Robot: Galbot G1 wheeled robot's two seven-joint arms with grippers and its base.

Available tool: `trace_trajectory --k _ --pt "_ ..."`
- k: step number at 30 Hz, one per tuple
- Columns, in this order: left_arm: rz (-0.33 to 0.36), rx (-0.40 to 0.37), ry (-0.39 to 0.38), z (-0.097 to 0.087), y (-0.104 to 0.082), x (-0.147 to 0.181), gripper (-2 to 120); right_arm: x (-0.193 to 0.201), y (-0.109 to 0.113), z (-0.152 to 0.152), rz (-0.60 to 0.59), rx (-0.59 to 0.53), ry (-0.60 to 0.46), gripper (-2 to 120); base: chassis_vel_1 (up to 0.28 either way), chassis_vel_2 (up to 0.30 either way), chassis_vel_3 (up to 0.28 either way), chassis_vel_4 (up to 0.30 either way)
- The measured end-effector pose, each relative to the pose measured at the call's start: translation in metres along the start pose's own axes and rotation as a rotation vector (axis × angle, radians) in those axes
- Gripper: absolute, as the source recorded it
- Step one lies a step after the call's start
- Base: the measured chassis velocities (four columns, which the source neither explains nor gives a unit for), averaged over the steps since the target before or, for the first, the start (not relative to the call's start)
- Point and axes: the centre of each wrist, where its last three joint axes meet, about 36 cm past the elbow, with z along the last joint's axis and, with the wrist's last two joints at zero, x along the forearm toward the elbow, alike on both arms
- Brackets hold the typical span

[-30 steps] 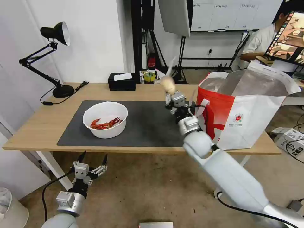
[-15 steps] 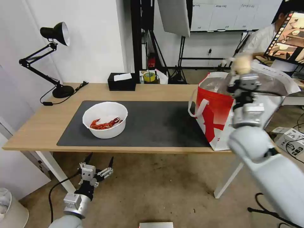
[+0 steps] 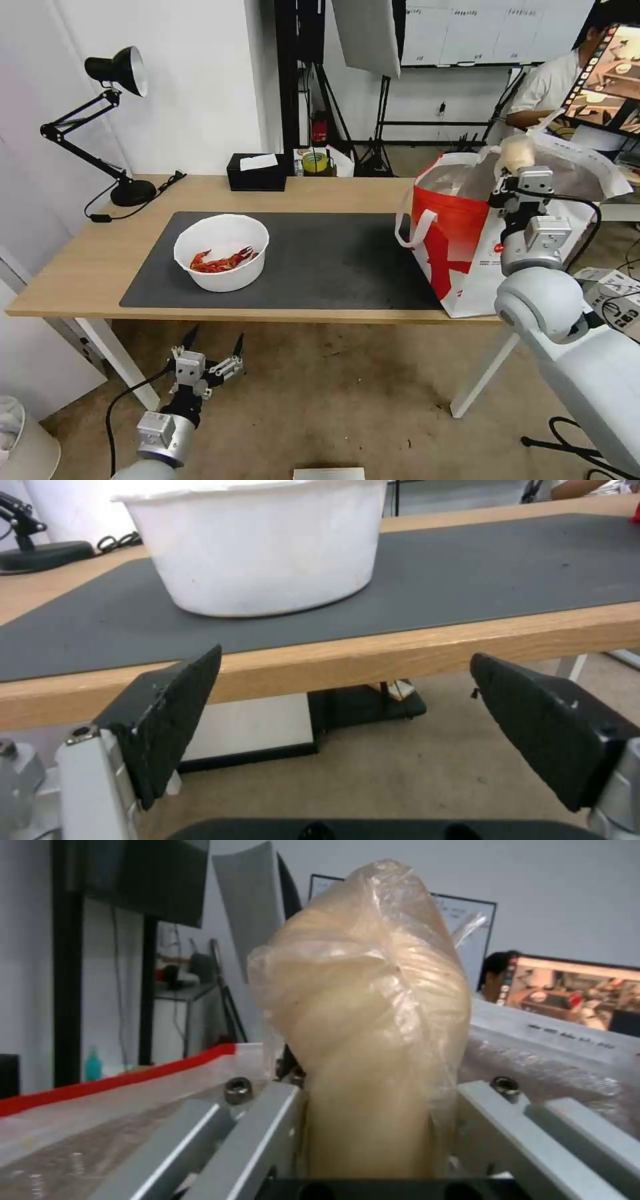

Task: Pick up the trash from the table and place it into the takeout bag.

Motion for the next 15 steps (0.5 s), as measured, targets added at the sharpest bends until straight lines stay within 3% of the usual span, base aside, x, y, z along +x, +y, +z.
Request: trace_trajectory --k 3,8,15 --pt "-0.002 0.001 0.002 -0.0006 -0.0009 0.0024 100 -0.0003 0.0005 -0.0041 -0.014 -0.019 -0.003 30 0.0 0.0 0.0 0.0" --pt "-0.002 0.0 0.003 -0.0006 -0.0023 0.0039 100 -0.0002 -0.0004 -0.0058 -0.014 -0.018 -0.008 43 0.0 0.0 0.0 0.0" --pt "0.002 0.001 0.001 -0.0021 -0.0045 0.0042 100 -0.0016 -0.0032 -0.0082 -0.011 -0.01 -0.012 72 0.0 0.0 0.0 0.0"
